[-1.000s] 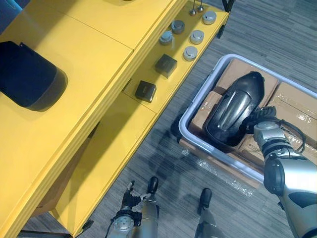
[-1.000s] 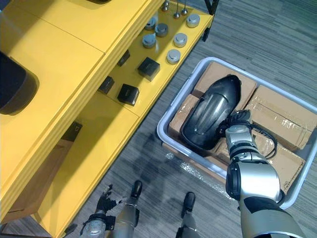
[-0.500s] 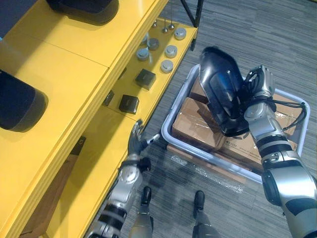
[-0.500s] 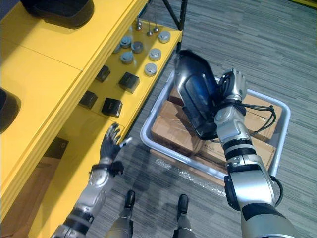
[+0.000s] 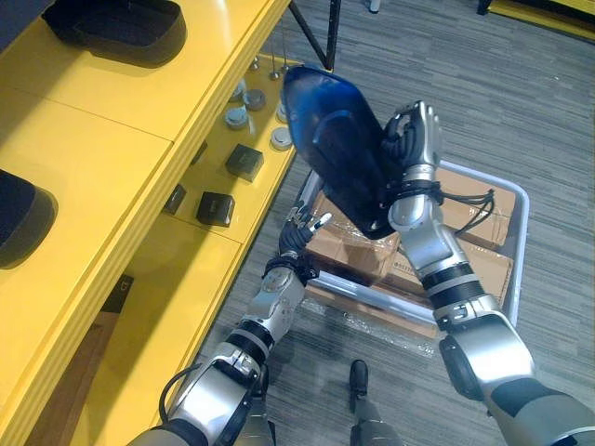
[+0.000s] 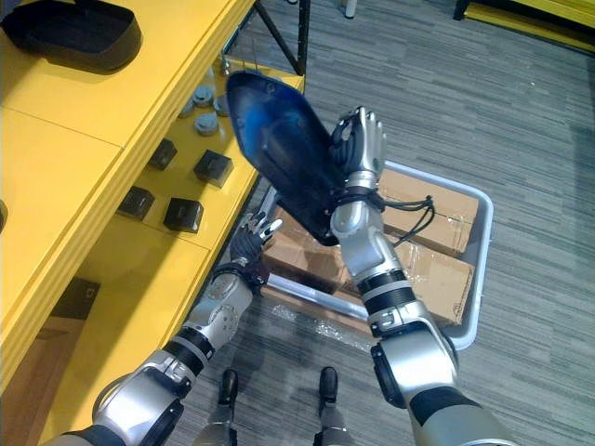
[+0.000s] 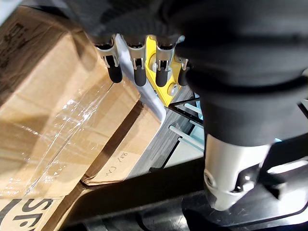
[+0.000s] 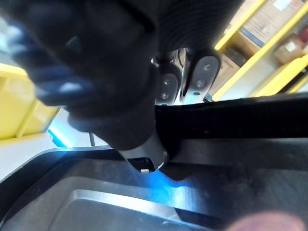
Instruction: Walk over and take plastic housings, then place them on the shelf
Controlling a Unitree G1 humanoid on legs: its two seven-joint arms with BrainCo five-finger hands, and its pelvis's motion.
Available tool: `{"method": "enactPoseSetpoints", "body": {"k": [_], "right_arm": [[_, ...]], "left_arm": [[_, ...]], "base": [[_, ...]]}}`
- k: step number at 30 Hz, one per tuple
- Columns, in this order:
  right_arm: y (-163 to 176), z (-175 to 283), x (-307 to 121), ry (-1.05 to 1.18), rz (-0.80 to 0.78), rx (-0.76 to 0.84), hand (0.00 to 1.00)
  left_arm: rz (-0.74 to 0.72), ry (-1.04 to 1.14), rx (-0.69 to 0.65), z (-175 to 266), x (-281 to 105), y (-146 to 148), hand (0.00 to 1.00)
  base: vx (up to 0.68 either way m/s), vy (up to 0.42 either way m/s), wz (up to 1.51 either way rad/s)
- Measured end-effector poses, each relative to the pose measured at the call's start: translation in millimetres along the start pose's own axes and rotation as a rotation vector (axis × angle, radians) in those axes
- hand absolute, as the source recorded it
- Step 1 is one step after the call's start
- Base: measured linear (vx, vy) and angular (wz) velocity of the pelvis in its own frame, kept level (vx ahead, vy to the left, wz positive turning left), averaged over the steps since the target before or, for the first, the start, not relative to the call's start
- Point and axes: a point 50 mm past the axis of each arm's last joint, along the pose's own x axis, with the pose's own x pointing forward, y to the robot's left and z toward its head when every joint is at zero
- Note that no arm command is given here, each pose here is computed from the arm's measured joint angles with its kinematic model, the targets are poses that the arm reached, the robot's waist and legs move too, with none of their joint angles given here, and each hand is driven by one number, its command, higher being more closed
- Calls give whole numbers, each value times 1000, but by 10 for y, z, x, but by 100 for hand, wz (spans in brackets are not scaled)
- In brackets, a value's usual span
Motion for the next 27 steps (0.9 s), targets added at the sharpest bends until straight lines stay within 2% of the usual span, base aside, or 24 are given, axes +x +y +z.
{"method": "enactPoseSetpoints", "body": {"k": [3, 7, 9, 15, 16, 22, 27], "right_arm": [[75, 56, -104, -2, -3, 49, 100], [87, 143, -353, -28, -45, 140, 100], [100, 173, -581, -29, -66, 213, 100], [82, 183, -1105, -60, -39, 329, 100], [91, 172, -1199, -54, -23, 351, 100], [115, 291, -1515, -70, 58, 497, 100], [77, 247, -1706, -37, 114, 547, 100]], "left_arm": [[23, -11, -37, 52, 21, 21, 0], [5, -48, -106, 131, -8, -110, 0], [-33, -130, -211, 243, -107, -213, 0], [25, -220, -322, 213, -368, -15, 0], [38, -221, -329, 177, -421, 37, 100], [25, -187, -299, -13, -654, 116, 100], [21, -171, -306, -118, -848, 217, 100]], "base": [[24, 5, -16], [54, 21, -8], [59, 22, -13], [18, 10, -6], [0, 0, 0], [39, -3, -4], [90, 14, -7]]}}
